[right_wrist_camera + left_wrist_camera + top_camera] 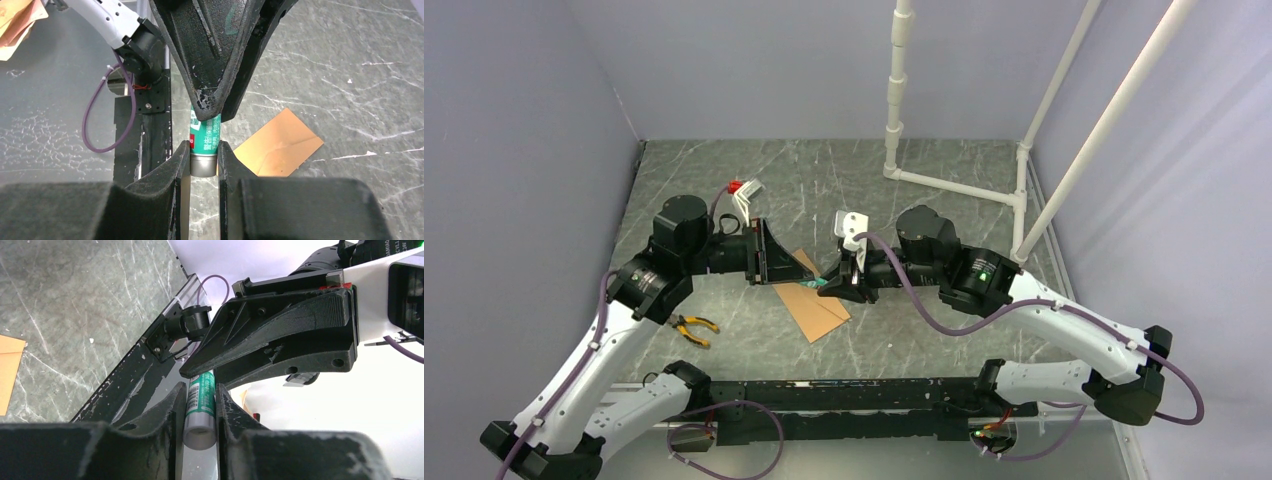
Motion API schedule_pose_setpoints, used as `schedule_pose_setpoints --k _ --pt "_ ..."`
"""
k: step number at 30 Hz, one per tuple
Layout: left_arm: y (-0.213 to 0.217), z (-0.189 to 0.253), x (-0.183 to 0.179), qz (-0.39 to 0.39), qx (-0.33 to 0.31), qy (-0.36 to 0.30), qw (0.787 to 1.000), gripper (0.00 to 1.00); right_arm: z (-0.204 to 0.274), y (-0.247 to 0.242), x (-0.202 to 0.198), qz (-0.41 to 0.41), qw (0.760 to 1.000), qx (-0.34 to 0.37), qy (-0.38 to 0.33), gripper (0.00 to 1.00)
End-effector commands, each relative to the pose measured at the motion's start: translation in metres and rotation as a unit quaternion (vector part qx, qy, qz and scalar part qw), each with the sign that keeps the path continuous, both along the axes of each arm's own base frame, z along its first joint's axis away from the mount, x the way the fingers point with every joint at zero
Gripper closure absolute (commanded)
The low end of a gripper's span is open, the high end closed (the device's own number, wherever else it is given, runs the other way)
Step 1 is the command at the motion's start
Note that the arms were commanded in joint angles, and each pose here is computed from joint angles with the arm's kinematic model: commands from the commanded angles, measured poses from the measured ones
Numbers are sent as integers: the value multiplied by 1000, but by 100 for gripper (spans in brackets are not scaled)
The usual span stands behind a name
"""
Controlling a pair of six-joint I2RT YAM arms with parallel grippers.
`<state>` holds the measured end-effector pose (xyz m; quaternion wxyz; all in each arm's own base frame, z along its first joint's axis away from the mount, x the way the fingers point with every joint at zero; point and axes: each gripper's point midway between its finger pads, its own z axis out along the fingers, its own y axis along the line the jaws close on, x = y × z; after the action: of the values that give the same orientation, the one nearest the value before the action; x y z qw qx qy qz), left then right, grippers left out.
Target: Place the letter into the envelope and seal it
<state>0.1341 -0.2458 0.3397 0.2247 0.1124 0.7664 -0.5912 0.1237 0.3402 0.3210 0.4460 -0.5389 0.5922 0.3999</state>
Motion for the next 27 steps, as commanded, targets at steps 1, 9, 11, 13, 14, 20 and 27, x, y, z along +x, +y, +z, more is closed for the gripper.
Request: schedule_pose_setpoints --k 1,9,11,13,14,20,27 --pt "-1 14 -12 -31 -27 -25 999 71 12 1 -1 7 1000 21 -8 100" --pt "1 8 -18 -48 -12 -25 998 59 14 2 1 4 1000 20 -8 100" --pt "3 7 -17 -45 -1 -33 998 64 14 2 0 6 1000 20 -5 100" --pt "3 9 -20 -52 -1 -36 998 66 13 4 0 8 1000 19 -2 100" --pt "3 10 -20 -53 -2 -37 998 66 13 4 0 9 1000 17 -1 100" --pt "3 11 -18 -49 -4 -43 998 91 12 6 -2 16 1000 16 4 100" --pt "14 -8 14 58 48 -53 996 98 -5 -1 23 -71 997 -4 37 28"
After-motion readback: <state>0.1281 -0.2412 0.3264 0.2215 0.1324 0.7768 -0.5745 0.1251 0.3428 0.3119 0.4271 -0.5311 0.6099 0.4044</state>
